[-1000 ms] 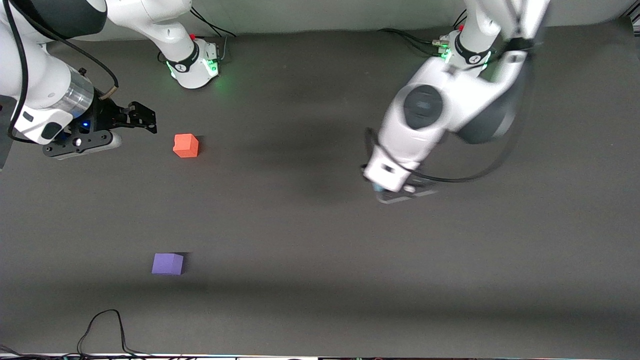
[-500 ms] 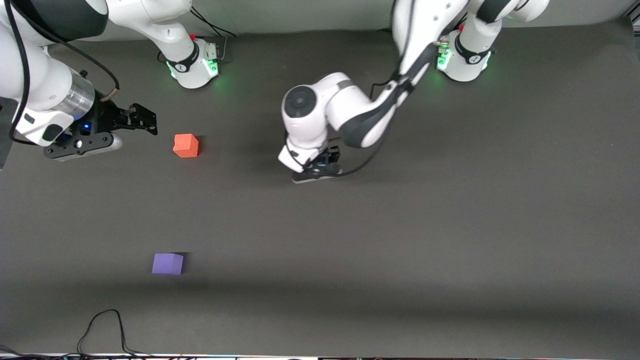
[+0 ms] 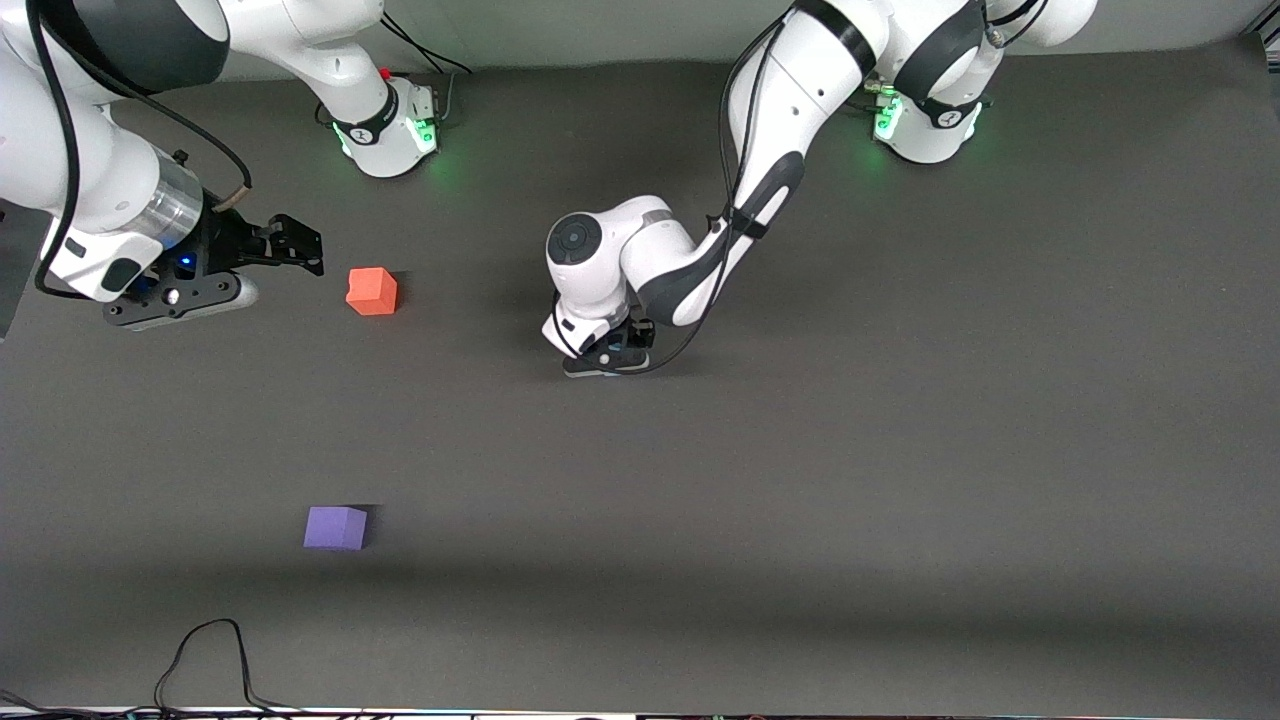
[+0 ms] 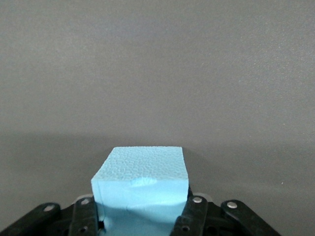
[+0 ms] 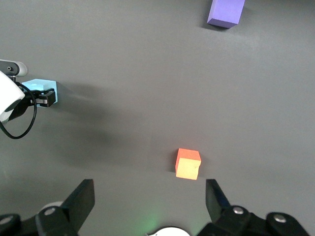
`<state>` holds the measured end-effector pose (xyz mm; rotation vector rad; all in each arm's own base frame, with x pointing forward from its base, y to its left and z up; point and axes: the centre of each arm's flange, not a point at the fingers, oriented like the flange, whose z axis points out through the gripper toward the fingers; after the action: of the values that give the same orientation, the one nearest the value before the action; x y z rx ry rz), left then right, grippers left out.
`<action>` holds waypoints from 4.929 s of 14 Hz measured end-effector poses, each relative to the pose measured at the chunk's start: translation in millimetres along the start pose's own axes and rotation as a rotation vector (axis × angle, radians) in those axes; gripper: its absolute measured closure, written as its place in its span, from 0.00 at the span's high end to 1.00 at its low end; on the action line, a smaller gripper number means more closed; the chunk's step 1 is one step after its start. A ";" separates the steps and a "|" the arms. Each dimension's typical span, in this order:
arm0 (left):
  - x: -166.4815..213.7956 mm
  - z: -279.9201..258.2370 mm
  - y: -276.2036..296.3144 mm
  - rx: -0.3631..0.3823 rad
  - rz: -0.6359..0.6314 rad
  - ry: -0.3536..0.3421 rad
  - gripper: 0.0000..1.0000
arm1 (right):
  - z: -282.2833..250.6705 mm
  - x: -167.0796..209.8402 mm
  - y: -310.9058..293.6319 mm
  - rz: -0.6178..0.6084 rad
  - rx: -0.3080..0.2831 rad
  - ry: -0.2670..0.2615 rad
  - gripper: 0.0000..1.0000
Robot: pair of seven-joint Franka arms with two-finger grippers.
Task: Place blue block between orange and purple blocks
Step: 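Carry the light-blue cube with the left gripper to the table's middle, then open the left gripper and withdraw it while the right gripper approaches, then lower the right gripper onto the light-blue cube and grasp it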
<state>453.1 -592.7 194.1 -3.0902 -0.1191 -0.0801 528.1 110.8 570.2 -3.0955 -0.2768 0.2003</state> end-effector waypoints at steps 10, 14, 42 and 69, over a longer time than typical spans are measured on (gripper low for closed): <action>37.2 -41.8 -10.6 -0.049 -0.057 0.010 1.00 | 3.3 2.3 -0.5 -0.001 0.000 -0.005 1.00; 93.8 -145.7 -69.4 -0.089 -0.082 -0.080 1.00 | 3.7 2.1 -7.5 -0.012 -0.002 -0.005 1.00; 173.0 -358.6 -605.6 -0.031 0.033 -0.115 1.00 | 170.9 18.6 -346.2 0.038 -0.028 0.053 1.00; 168.6 -365.2 -590.1 -0.032 0.064 -0.097 1.00 | 376.0 74.2 -344.9 0.188 0.000 0.085 0.55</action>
<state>556.7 -10.5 594.5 -3.1268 -0.0228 0.0718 491.2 469.3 201.4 -3.1178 0.0174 0.0721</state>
